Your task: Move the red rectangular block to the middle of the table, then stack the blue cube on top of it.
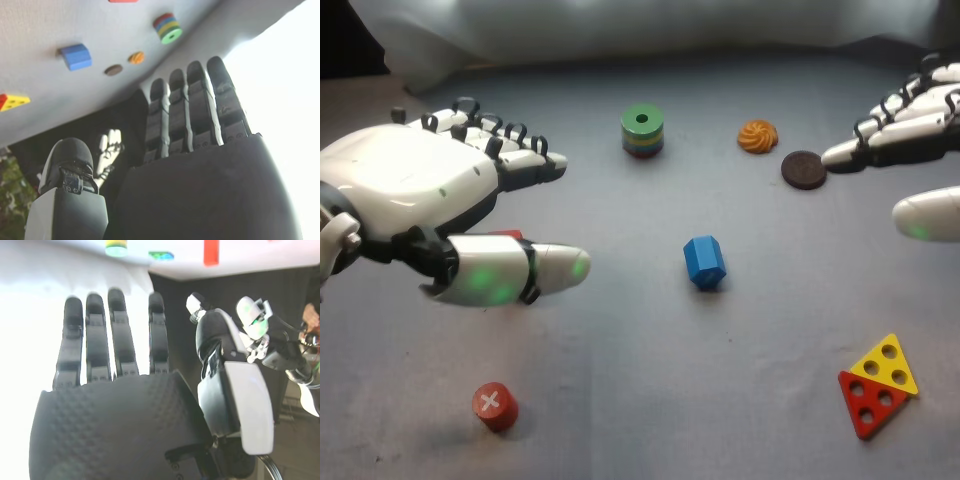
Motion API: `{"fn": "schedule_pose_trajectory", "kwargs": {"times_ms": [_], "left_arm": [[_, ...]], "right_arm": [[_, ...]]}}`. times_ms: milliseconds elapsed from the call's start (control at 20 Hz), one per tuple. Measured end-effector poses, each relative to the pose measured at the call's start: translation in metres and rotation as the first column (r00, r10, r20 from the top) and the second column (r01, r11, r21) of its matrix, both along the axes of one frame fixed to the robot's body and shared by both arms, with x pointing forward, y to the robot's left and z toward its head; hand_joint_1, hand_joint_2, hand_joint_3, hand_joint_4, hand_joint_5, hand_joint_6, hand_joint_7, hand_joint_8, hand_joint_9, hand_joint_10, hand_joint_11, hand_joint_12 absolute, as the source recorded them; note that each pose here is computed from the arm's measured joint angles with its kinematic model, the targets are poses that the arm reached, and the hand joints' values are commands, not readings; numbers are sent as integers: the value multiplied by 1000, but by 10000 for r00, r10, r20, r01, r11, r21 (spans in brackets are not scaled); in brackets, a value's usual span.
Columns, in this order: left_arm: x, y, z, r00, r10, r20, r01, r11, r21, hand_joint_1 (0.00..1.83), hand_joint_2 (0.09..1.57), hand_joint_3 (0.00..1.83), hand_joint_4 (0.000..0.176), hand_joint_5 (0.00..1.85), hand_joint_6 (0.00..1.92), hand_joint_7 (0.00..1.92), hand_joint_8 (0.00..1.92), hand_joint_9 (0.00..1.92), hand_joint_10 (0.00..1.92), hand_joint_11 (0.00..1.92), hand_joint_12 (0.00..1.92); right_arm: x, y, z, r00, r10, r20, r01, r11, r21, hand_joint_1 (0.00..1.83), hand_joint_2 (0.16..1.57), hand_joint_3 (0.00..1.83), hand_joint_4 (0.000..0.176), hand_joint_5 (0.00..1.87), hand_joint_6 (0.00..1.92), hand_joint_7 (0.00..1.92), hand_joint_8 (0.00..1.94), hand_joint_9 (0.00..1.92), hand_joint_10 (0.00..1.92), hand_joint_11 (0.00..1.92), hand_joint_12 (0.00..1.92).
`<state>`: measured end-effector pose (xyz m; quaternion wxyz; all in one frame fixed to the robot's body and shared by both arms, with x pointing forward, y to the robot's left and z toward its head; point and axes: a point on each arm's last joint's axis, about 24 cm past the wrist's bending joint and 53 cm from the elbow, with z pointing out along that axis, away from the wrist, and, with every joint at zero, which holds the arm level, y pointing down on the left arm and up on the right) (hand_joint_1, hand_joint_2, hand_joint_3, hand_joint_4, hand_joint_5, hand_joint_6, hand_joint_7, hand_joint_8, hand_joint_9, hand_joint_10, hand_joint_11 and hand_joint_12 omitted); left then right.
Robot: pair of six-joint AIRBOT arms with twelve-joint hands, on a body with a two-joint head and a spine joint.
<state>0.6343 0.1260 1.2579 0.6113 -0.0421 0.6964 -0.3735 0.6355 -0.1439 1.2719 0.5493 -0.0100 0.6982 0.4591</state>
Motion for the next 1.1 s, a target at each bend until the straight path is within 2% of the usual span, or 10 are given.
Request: {"fn": "schedule_pose_trajectory", "kwargs": {"times_ms": [250,350,450,600,650,750,900,950,1050,1100], "left_arm": [[5,12,-22,9977,602,-300,-620,9961,-626,164,1075,0,3,220,6,208,2,165,1,0,430],[10,17,-28,9962,795,-353,-820,9938,-746,217,1024,0,39,239,7,187,1,141,1,0,434],[14,16,-31,9958,826,-389,-856,9928,-837,245,983,0,50,250,4,177,0,125,0,0,429],[20,10,-36,9961,746,-474,-789,9922,-969,345,930,0,26,145,1,95,3,42,2,0,211],[20,8,-37,9964,708,-472,-751,9924,-979,459,925,0,19,157,6,91,3,47,6,0,228],[24,9,-39,9961,746,-477,-789,9923,-954,609,905,0,23,179,6,114,5,77,10,0,335],[28,13,-45,9949,850,-542,-898,9916,-933,734,899,0,21,211,9,133,5,105,11,0,403],[30,14,-50,9945,844,-612,-897,9920,-884,783,881,0,31,259,19,173,12,148,21,0,516],[33,12,-54,9945,810,-663,-865,9925,-858,837,891,0,41,305,12,197,4,168,11,0,545],[35,11,-54,9946,812,-639,-864,9928,-824,847,887,0,58,335,15,210,5,175,9,0,577]], "right_arm": [[3,-7,3,9998,2,223,-7,9998,210,0,1344,0,0,325,3,324,2,260,3,0,509],[5,-14,18,9977,-275,622,223,9963,831,0,1340,0,0,344,7,340,5,273,6,0,519],[8,-18,20,9970,-376,676,311,9950,944,0,1338,0,0,343,2,342,1,274,3,0,524],[8,-11,13,9982,-281,533,242,9970,732,0,1334,0,0,349,3,341,2,273,3,0,540],[7,-9,11,9983,-250,526,217,9978,622,0,1336,0,0,349,3,340,2,272,3,0,547],[6,-7,9,9979,-249,601,225,9989,404,0,1339,0,0,358,4,356,4,292,7,0,602],[6,-8,7,9981,-278,554,259,9991,342,0,1336,0,0,357,0,348,0,280,0,0,567],[6,-8,7,9981,-281,550,262,9990,348,0,1338,0,0,363,3,353,2,284,2,0,566],[6,-8,7,9981,-279,550,260,9991,349,0,1338,0,0,356,0,347,0,281,0,0,546],[6,-8,8,9981,-277,557,257,9991,351,21,1338,0,0,372,5,365,5,295,5,0,595]]}}
